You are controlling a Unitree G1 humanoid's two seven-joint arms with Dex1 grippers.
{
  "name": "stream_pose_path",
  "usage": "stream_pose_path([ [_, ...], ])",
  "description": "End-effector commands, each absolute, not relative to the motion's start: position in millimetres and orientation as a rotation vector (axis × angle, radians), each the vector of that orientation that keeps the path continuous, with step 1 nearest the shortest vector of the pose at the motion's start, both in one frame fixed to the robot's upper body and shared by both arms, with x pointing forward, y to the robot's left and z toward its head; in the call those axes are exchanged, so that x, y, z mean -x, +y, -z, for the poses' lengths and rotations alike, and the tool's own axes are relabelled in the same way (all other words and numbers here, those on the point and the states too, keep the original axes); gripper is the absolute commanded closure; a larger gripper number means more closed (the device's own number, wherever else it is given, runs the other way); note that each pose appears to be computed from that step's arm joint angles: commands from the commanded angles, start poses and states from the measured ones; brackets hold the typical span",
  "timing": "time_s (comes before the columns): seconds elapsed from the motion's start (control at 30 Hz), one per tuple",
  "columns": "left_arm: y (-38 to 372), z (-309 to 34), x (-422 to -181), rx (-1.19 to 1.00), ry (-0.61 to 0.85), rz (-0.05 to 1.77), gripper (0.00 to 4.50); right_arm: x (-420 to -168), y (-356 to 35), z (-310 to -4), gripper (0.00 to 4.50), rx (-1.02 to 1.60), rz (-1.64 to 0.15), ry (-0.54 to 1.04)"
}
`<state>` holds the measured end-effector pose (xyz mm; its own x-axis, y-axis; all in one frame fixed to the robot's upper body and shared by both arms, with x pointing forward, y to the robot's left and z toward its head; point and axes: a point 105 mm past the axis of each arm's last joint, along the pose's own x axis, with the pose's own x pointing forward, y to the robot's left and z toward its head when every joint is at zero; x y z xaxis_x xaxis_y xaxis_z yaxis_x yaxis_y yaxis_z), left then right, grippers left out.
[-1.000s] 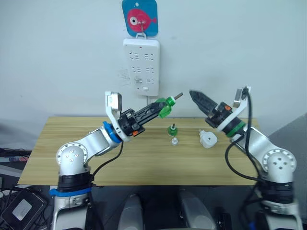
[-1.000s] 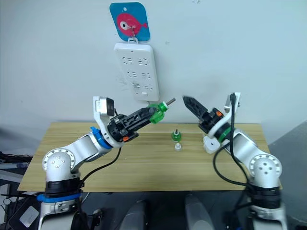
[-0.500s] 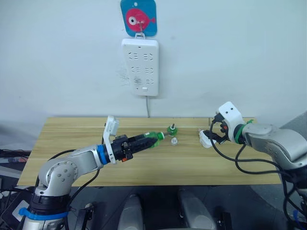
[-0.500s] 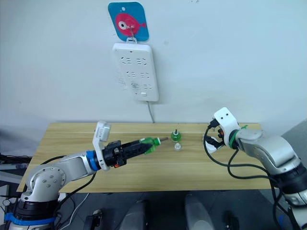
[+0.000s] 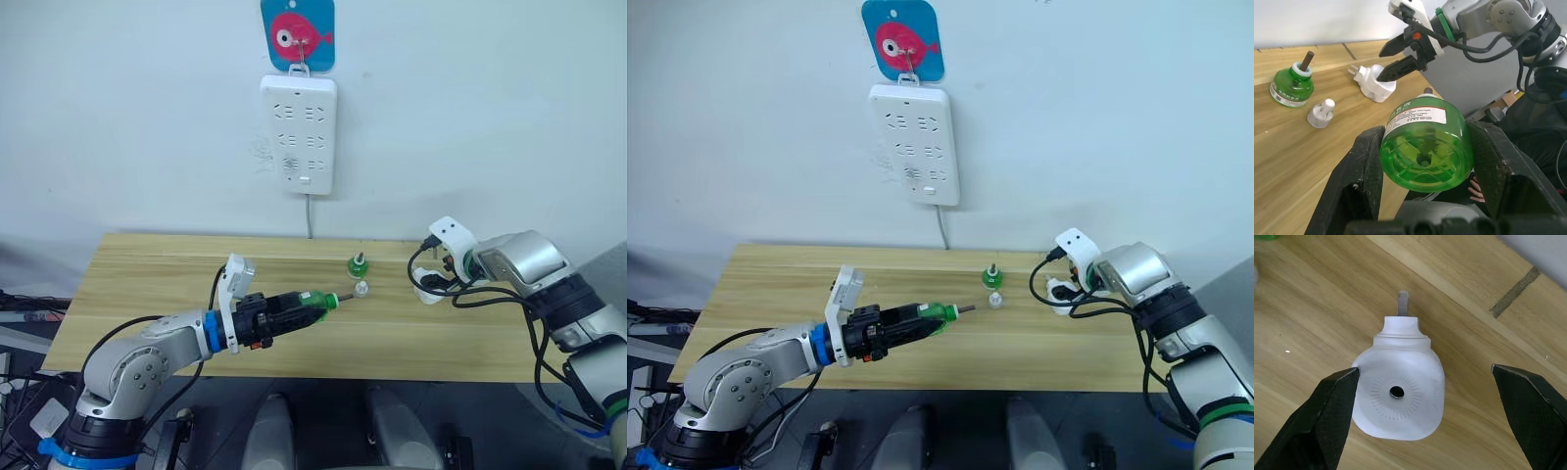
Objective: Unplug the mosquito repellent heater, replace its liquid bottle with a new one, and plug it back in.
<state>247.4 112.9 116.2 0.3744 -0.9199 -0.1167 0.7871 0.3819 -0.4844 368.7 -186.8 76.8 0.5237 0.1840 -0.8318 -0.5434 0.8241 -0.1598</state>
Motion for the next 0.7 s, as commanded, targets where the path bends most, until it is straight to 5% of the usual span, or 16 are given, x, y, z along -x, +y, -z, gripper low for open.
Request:
stream_pose_path([
  [0.03, 107, -125, -241, 0.354, 0.355, 1.166, 2.17, -367, -193, -68, 0.00, 0.431, -0.430, 0.968],
  [0.7, 109, -125, -242, 0.338, 0.353, 1.174, 2.17, -369, -200, -81, 0.00, 0.422, -0.447, 0.937],
])
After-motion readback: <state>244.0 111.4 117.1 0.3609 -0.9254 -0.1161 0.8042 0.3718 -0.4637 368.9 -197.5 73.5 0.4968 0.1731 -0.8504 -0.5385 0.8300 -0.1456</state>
